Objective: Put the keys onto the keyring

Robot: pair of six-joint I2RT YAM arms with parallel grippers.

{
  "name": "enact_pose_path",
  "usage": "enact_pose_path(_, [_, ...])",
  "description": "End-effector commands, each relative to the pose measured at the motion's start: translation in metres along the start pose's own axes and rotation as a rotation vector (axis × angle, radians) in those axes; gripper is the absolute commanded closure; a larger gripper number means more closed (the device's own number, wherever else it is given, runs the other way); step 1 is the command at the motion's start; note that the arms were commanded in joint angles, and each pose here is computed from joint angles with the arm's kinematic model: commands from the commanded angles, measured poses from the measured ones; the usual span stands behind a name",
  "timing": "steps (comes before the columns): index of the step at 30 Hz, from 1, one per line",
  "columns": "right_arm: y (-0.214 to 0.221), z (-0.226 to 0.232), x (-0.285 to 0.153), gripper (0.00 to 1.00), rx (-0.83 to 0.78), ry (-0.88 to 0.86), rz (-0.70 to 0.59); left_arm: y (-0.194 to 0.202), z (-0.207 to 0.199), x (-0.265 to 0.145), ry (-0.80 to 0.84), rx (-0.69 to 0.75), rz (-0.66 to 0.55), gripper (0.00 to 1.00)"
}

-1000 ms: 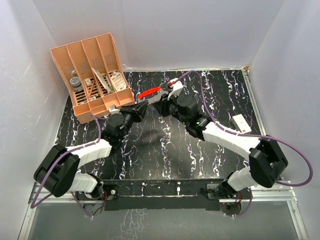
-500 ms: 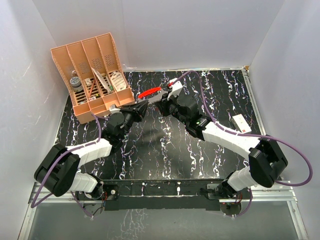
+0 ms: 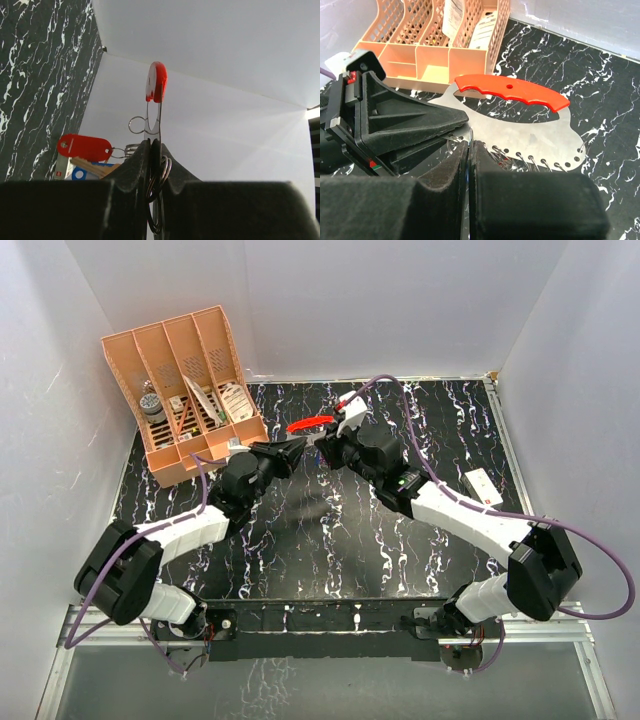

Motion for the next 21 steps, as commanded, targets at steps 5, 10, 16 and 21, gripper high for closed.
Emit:
enact_pose_path(5, [-0.064,0.005,-0.003,1.0,-0.075,-0.013,-0.121,0.014,0.009,0.011,-0.075,0.103,0.058,1.0])
enact_pose_path(10, [-0.069,0.001,0.001,1.0,-0.112,0.008,-0.121,0.016,0.01,0.011,-0.078,0.109,0.077,1.0])
enact_pose_path(16, [-0.08,-0.001,0.0,1.0,-0.109,0.023,-0.153,0.017,0.009,0.008,-0.077,0.111,0.08,1.0])
enact_pose_path(21, [-0.088,0.001,-0.008,1.0,-0.09,0.012,-0.172,0.006,0.012,0.004,-0.058,0.082,0.032,1.0])
Point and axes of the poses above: each gripper's point midway between its finger pads, its own x axis out along the fingers, its own z axis along the line the jaws close on, y = z × x, the point moved 1 cm from there along -x, back along the fingers, and after that the axes turned 4 degrees about -x, right-handed, at the moved point
